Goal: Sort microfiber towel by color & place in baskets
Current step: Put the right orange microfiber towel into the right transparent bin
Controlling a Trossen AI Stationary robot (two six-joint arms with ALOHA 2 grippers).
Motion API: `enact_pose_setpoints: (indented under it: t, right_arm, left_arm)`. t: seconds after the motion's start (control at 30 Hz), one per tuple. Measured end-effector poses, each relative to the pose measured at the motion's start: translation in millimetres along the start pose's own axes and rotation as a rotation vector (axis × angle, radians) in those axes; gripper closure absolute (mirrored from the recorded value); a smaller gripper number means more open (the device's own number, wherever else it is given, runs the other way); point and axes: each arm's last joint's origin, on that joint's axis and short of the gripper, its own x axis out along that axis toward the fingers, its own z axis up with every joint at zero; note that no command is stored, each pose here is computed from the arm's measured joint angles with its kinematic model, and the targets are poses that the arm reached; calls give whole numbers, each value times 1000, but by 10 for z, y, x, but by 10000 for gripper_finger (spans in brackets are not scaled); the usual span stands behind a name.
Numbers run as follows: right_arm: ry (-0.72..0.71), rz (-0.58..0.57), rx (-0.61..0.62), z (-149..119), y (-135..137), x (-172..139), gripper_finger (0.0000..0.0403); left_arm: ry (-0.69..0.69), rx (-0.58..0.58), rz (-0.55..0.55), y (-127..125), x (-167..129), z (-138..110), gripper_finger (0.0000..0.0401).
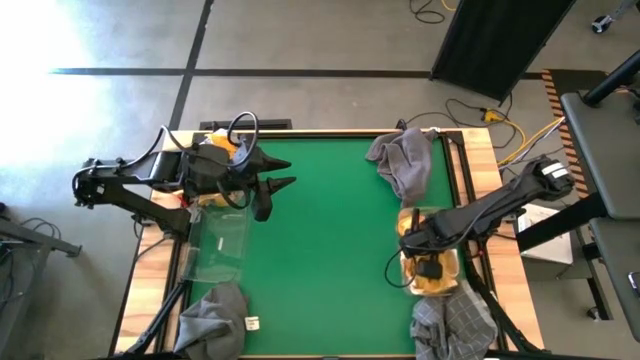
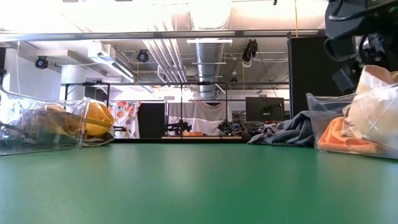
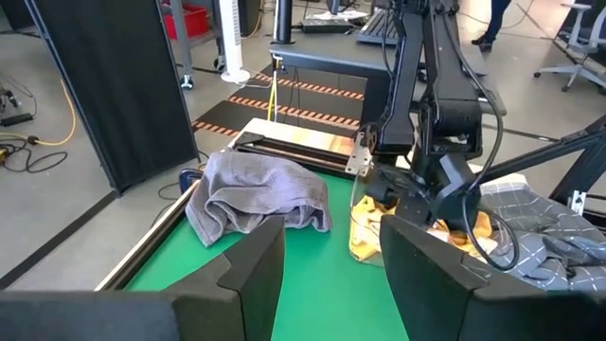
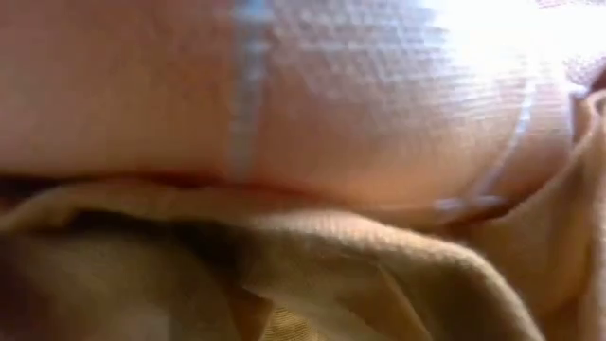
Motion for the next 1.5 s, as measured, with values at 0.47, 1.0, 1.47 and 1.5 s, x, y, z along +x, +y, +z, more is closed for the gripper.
enact_pose_setpoints:
  t: [0.47, 1.0, 1.47, 1.5]
  right_arm:
    - [-183, 77, 213, -118, 106, -1165, 29]
    - [-192, -29, 1033, 1, -153, 123, 29]
    - [-132, 50, 904, -105, -44, -751, 29]
    - [-140, 52, 897, -125, -42, -850, 29]
  left_arm:
    - [1, -18, 1, 0, 0, -1, 241]
    - [8, -44, -21, -49, -19, -16, 241]
    - [14, -56, -20, -48, -19, -21, 241]
    - [14, -55, -19, -48, -19, -22, 241]
